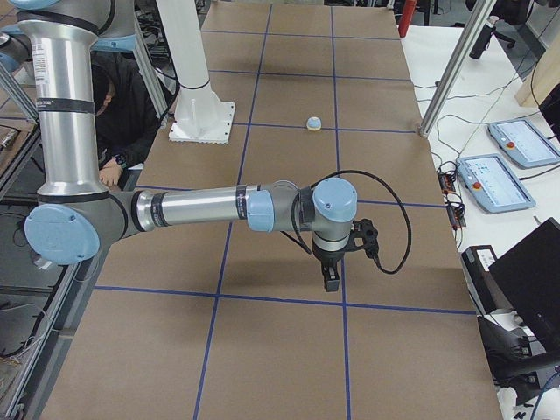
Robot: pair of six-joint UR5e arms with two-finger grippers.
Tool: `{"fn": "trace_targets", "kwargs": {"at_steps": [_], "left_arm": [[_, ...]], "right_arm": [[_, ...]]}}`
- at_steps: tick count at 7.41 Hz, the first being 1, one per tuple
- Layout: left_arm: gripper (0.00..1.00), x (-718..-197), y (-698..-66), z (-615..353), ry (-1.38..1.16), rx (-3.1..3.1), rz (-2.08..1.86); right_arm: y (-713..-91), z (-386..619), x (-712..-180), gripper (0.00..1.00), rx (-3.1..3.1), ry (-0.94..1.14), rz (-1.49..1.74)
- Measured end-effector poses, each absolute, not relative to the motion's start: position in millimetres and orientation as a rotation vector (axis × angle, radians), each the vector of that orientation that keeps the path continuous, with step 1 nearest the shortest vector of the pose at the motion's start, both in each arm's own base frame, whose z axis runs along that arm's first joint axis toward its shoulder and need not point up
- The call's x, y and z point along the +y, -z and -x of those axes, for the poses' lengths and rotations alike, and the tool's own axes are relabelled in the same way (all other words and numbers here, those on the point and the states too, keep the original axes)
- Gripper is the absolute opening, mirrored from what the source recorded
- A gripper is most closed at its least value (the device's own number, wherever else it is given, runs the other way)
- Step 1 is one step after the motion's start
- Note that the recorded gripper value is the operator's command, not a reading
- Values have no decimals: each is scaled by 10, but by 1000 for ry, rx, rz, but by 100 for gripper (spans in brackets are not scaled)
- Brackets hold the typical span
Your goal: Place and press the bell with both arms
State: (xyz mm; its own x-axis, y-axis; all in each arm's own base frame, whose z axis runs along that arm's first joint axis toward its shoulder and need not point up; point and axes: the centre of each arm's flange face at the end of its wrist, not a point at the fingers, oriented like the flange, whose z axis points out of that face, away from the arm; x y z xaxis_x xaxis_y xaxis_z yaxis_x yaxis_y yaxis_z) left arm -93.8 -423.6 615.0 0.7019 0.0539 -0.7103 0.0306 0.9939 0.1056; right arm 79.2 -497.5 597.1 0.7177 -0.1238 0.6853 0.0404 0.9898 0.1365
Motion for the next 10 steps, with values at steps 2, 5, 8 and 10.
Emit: {"fn": "trace_targets", "kwargs": {"at_steps": [2,5,8,10], "left_arm": [[100,-4227,-6057,936,-20,797,-131],[100,-4217,-5987,948,-22,790,-144],[100,-4197,-5975,951,-22,788,-147],[100,-4162,-5998,949,-19,789,-141]], "right_arm": [[-6014,-784,-4955,100,-767,82,-104],[-6039,-756,-4940,100,-765,87,-98],[-6042,-714,-4944,100,-765,93,-94],[-6039,-708,-4945,100,-766,93,-93]]}}
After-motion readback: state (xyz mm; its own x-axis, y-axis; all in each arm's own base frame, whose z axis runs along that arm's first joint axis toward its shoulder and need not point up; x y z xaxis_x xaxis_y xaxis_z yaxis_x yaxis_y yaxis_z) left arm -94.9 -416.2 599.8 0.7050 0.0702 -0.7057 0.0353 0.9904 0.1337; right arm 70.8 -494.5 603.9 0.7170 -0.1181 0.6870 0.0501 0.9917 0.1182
